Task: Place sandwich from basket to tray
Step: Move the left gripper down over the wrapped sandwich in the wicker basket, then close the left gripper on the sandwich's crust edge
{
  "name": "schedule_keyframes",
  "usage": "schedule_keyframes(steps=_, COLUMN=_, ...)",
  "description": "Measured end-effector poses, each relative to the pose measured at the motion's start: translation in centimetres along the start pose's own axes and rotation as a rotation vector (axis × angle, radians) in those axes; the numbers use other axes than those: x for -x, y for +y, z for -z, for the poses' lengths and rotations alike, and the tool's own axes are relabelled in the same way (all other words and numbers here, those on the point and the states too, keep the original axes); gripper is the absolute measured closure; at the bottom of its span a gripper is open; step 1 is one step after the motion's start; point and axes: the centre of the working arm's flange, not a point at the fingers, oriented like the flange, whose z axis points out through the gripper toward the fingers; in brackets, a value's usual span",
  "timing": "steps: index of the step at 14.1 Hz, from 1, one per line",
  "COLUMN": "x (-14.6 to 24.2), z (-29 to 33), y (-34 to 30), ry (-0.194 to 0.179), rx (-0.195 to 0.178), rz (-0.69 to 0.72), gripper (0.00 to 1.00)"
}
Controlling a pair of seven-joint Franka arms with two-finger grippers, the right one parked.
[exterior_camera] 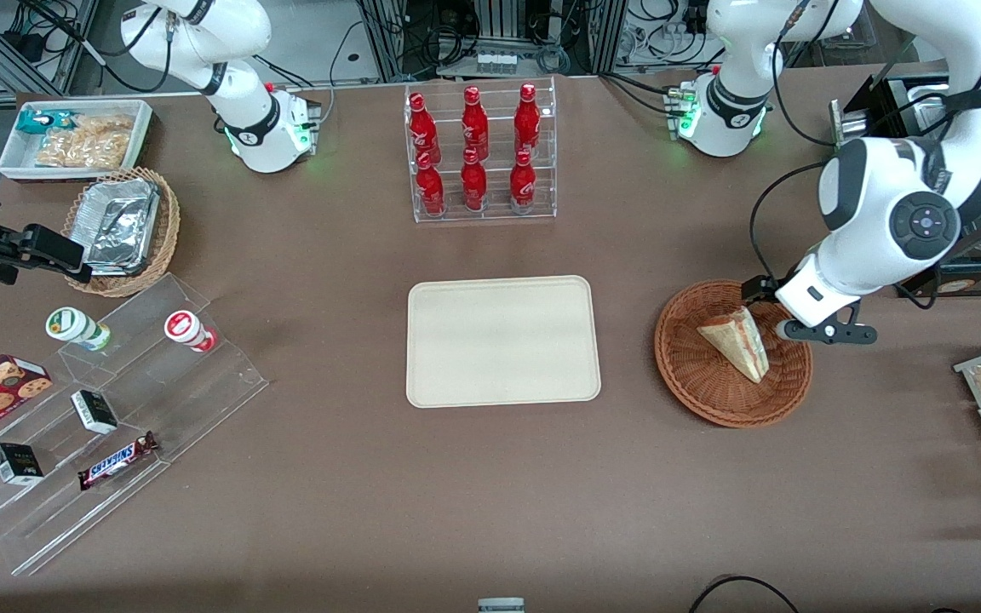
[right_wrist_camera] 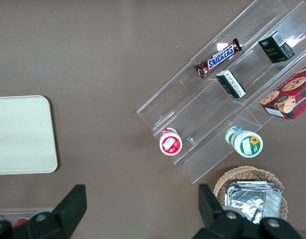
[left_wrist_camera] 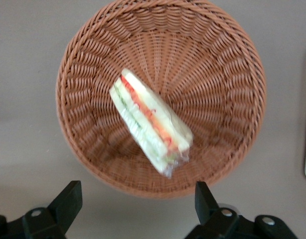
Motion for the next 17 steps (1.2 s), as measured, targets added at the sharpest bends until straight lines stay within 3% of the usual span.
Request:
schedule_keyframes(steps=3, x=0.8, z=-2.5, y=0.1, ry=0.05, rx=0.007, rz=0.169, gripper=0.0)
schedule_keyframes(steps=9, x=0.6, z=-4.5, y=2.9, ry=0.097, rx=0.051, rz=0.78, gripper=0.0)
schedule_keyframes(steps=11, x=0.4, z=-5.8, y=3.0, ry=0.083, rx=0.052, rz=0.864, gripper=0.0)
schedule_keyframes(steps=16, x=-0.2, z=-9.1, y=2.6, ry=0.074, rx=0.059, rz=0.919, gripper=0.0)
schedule_keyframes(steps=17, x=-0.3, z=-9.7, y=2.6, ry=0.072, rx=0.06, rz=0.923, gripper=0.06)
